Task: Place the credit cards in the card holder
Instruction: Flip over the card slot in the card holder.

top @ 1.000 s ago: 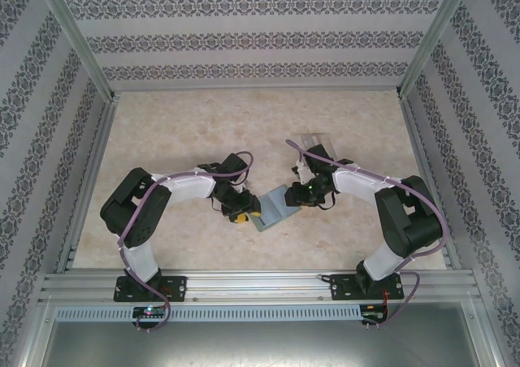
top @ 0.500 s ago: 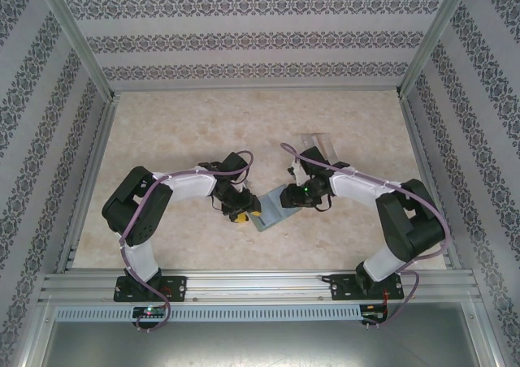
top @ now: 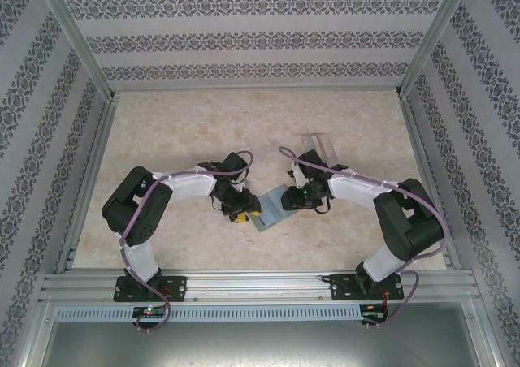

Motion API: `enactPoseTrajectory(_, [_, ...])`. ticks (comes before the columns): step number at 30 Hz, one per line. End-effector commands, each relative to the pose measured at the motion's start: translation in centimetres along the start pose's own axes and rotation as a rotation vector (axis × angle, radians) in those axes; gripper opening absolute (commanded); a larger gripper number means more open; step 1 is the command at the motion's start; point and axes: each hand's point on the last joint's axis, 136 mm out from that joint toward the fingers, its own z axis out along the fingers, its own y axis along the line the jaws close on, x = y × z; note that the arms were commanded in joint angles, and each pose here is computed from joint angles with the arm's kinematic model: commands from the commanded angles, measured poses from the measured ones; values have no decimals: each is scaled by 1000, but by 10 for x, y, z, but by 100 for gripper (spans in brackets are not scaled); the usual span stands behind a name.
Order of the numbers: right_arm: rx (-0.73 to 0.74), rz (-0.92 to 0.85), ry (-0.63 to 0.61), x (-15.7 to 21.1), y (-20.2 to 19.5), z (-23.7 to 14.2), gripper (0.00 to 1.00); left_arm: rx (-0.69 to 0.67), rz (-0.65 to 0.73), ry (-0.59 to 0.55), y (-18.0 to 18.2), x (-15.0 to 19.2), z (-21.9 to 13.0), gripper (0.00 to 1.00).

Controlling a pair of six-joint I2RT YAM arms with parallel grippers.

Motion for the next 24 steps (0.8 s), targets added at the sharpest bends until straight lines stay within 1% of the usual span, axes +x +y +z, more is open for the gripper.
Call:
enactPoseTrajectory(1, [-4,-4,41,12,2,7,44,10,75,-93,3,-26,26,45])
enactPoseTrajectory(8, [-137,5,54,12,25,11,43,9,74,-97,3,-27,26,46])
enactPoseTrajectory(13, [-306,28,38,7,52,6,43,8,73,-100,4,-26,24,45])
enactPoseTrajectory(17, [-439,41,54,4,71,2,43,5,68,-112,8,-29,22,45])
enactPoseTrajectory(24, [-550,58,51,0,86,-4,43,11,65,-138,10,-34,13,45])
